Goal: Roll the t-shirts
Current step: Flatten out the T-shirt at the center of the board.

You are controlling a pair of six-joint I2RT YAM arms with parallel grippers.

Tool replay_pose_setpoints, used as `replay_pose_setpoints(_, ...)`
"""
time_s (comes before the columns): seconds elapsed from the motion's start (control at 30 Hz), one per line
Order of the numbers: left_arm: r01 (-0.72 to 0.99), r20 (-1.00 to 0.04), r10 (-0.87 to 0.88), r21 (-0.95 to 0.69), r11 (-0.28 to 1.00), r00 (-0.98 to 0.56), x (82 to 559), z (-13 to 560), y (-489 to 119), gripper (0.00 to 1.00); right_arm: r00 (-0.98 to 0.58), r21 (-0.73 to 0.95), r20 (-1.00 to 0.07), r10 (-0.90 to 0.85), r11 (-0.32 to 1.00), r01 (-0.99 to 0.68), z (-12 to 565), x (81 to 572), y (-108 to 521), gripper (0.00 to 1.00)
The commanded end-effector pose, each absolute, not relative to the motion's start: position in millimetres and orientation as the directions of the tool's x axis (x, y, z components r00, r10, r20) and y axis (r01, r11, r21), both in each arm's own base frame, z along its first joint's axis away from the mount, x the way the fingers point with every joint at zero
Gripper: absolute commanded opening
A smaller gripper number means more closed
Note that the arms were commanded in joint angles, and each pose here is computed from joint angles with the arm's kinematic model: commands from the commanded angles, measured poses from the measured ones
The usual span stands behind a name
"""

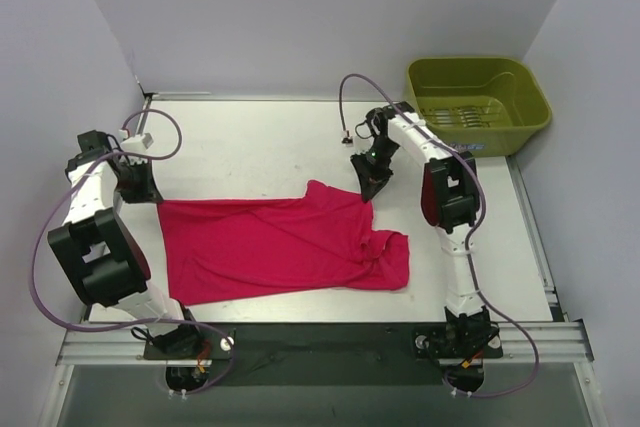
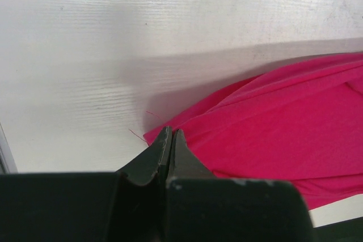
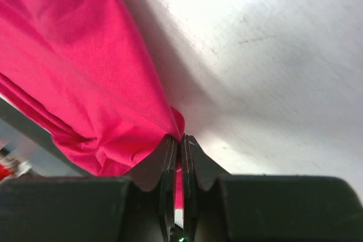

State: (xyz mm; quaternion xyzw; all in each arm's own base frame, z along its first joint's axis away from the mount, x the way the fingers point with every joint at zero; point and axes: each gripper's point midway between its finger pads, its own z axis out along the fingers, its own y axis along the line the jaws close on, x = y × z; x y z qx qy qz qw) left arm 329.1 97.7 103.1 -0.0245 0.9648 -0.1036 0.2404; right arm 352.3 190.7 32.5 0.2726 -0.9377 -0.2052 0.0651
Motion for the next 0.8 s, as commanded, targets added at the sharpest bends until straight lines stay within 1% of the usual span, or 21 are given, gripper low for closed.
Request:
replay_pose_setpoints(0.0,0.039,-0.552,-0.091,-0.219,0.975,-0.829,343,129,91,0.0,-0.723,0.262,-0.267,-0.637,0.674,-0.691,107,361,188,0.0)
replay_pose_setpoints(0.03,0.039,-0.557,-0.094,-0.223,0.974,-0.825,343,131,90,0.0,-0.661,0.226,-0.304,-0.686,0.622,-0.75,112,353,195,0.0)
replay_pose_setpoints(0.07,0.045,-0.568,-0.092,-0.222,0.974,-0.818,343,134,89,0.0,-0.559,0.19,-0.295,-0.775,0.526,-0.829,98,335,191,0.0)
replay_pose_setpoints(0.1,0.046,-0.571,-0.094,-0.227,0.973,-0.816,342,135,87,0.0,-0.477,0.141,-0.337,-0.812,0.457,-0.878,116,322,194,0.0)
replay_pose_setpoints(0.13,0.052,-0.58,-0.092,-0.227,0.973,-0.809,342,137,86,0.0,-0.383,0.126,-0.326,-0.864,0.362,-0.924,113,299,205,0.0)
replay_pose_setpoints(0.17,0.056,-0.581,-0.091,-0.23,0.972,-0.808,341,136,85,0.0,-0.285,0.136,-0.289,-0.914,0.255,-0.957,97,273,198,0.0)
replay_pose_setpoints(0.2,0.059,-0.582,-0.093,-0.238,0.97,-0.808,340,136,83,0.0,-0.215,0.119,-0.305,-0.928,0.187,-0.975,103,254,197,0.01)
replay_pose_setpoints(0.23,0.062,-0.583,-0.094,-0.242,0.968,-0.807,340,137,81,0.0,-0.148,0.127,-0.303,-0.941,0.114,-0.985,100,236,199,0.05)
replay_pose_setpoints(0.27,0.066,-0.584,-0.091,-0.243,0.968,-0.806,339,137,80,0.0,-0.055,0.143,-0.328,-0.943,0.008,-0.99,103,210,206,0.09)
replay_pose_setpoints(0.3,0.071,-0.584,-0.088,-0.244,0.967,-0.807,338,137,79,0.0,-0.006,0.22,-0.305,-0.952,-0.064,-0.973,92,180,198,0.14)
replay_pose_setpoints(0.33,0.081,-0.581,-0.078,-0.243,0.967,-0.81,336,136,78,0.0,0.026,0.283,-0.304,-0.952,-0.117,-0.952,94,161,196,0.3)
replay_pose_setpoints(0.37,0.09,-0.582,-0.072,-0.246,0.965,-0.81,334,136,77,0.0,0.019,0.357,-0.283,-0.959,-0.124,-0.926,94,145,191,0.35)
replay_pose_setpoints(0.43,0.116,-0.567,-0.044,-0.242,0.963,-0.823,326,131,73,0.0,-0.116,0.403,-0.277,-0.954,-0.006,-0.915,101,152,201,0.41)
replay_pose_setpoints(0.47,0.123,-0.559,-0.035,-0.242,0.962,-0.828,322,129,72,0.0,-0.209,0.455,-0.25,-0.945,0.076,-0.887,97,160,203,0.41)
replay_pose_setpoints(0.5,0.143,-0.552,-0.011,-0.236,0.961,-0.834,316,126,71,0.0,-0.406,0.506,-0.285,-0.868,0.224,-0.833,114,186,216,0.42)
replay_pose_setpoints(0.53,0.151,-0.548,0.001,-0.23,0.961,-0.836,311,125,69,0.0,-0.532,0.554,-0.27,-0.802,0.322,-0.768,120,203,218,0.43)
replay_pose_setpoints(0.57,0.156,-0.544,0.01,-0.222,0.963,-0.839,308,123,70,0.0,-0.642,0.609,-0.215,-0.736,0.413,-0.677,111,222,220,0.43)
replay_pose_setpoints(0.6,0.163,-0.534,0.022,-0.218,0.962,-0.845,303,119,69,0.0,-0.783,0.632,-0.156,-0.602,0.549,-0.547,114,248,215,0.47)
replay_pose_setpoints(0.67,0.169,-0.536,0.032,-0.208,0.963,-0.844,299,120,69,0.0,-0.777,0.542,-0.224,-0.589,0.587,-0.601,105,277,208,0.47)
replay_pose_setpoints(0.73,0.172,-0.535,0.036,-0.206,0.963,-0.844,296,120,67,0.0,-0.78,0.516,-0.236,-0.58,0.605,-0.606,106,289,207,0.47)
replay_pose_setpoints(0.77,0.17,-0.534,0.037,-0.202,0.964,-0.845,295,120,68,0.0,-0.809,0.546,-0.198,-0.553,0.623,-0.56,101,290,209,0.47)
